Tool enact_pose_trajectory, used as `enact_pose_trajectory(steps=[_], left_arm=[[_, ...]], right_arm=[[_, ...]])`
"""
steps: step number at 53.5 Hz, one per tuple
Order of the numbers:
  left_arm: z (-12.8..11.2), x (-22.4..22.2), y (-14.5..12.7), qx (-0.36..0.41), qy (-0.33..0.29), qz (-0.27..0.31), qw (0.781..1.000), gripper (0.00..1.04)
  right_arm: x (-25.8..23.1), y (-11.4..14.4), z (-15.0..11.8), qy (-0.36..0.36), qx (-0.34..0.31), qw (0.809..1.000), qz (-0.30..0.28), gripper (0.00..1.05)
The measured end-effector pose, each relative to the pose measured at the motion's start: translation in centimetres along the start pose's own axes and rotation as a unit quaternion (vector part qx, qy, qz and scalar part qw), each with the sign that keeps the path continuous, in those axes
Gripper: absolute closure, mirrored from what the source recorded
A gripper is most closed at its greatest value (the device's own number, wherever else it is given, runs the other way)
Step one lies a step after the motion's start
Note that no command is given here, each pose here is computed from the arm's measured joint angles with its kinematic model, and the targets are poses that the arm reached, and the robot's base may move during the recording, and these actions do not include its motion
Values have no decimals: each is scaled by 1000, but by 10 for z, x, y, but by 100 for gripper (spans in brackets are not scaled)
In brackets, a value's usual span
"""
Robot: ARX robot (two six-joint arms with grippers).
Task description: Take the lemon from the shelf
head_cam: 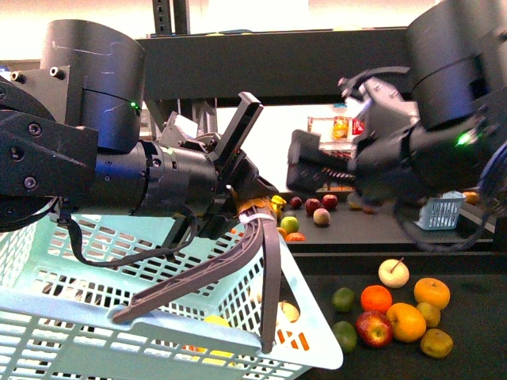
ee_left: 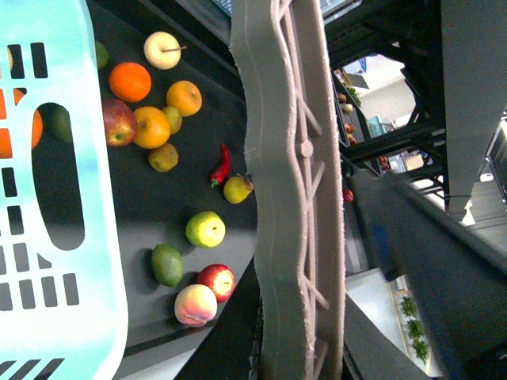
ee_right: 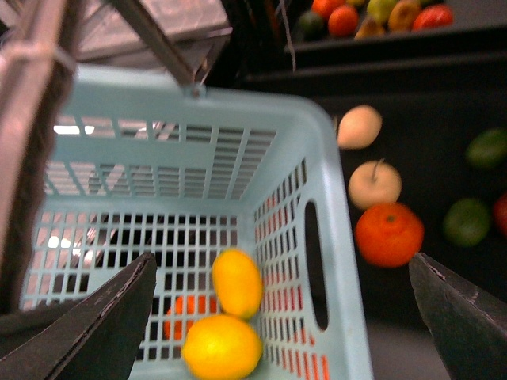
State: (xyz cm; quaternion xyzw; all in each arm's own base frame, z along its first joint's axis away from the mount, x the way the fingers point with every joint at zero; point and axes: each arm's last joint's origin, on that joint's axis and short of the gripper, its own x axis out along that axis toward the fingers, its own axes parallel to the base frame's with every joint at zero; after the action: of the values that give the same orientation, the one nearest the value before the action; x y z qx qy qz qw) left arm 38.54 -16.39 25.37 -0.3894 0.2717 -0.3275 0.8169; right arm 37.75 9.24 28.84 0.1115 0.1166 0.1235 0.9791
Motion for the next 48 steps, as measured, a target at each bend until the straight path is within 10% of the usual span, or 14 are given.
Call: enact_pose_trajectory(steps=[12,42,48], left_arm=[[-1,1,-1,-1,3,-2,1000,94],[-1,1,-1,-2,2,-2,1000,94],[-1,1,-1,-2,2,-2,1000,94]], right_arm=[[-60,-36,12,-60,-38,994,-81,8],[-215,-37,-69,-112,-117,953,-255,8],[-234,-37,-95,-107,-118,975,-156,24]])
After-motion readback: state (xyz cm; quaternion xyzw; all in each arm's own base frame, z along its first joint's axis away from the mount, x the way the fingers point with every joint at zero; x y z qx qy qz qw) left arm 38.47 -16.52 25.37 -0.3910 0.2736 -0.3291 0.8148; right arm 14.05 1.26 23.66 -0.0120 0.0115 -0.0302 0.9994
